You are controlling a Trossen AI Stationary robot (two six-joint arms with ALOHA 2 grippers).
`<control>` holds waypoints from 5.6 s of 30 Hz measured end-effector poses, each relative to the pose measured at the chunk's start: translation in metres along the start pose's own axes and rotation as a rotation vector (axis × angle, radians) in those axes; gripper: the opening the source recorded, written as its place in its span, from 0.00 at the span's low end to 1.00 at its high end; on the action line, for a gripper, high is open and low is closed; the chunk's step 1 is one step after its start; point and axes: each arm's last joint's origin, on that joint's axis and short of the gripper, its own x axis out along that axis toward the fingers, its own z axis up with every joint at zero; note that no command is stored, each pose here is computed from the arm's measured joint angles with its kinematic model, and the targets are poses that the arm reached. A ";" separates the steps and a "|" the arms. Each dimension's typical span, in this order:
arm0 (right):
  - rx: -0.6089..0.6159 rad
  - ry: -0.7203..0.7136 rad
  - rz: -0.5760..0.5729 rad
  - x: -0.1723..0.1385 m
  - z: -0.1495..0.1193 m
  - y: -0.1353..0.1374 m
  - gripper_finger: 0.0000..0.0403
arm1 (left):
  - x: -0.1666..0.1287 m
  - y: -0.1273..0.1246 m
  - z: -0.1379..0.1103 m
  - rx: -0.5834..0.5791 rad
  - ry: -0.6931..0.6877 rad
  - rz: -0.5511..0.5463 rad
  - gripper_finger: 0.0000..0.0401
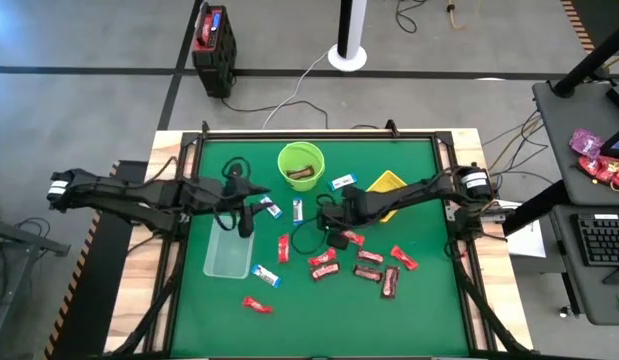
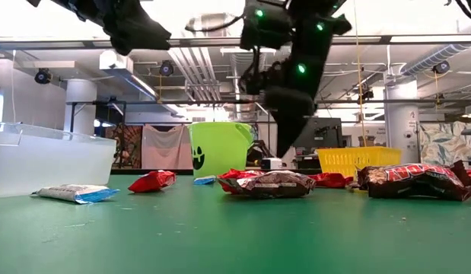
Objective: Sort candy by brand, put in halloween buckets
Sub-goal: Put the white chocolate bar into the yellow bin
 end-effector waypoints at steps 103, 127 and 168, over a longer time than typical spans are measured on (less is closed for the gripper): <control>0.052 -0.172 0.448 0.010 -0.014 -0.056 0.51 | 0.193 -0.067 -0.108 0.268 0.450 -0.032 0.00; 0.086 -0.034 0.551 0.036 -0.001 -0.054 0.45 | 0.196 -0.067 -0.113 0.261 0.439 -0.031 0.00; 0.399 0.161 -0.010 -0.083 -0.071 -0.111 0.25 | 0.079 -0.057 0.001 0.210 0.209 0.016 0.00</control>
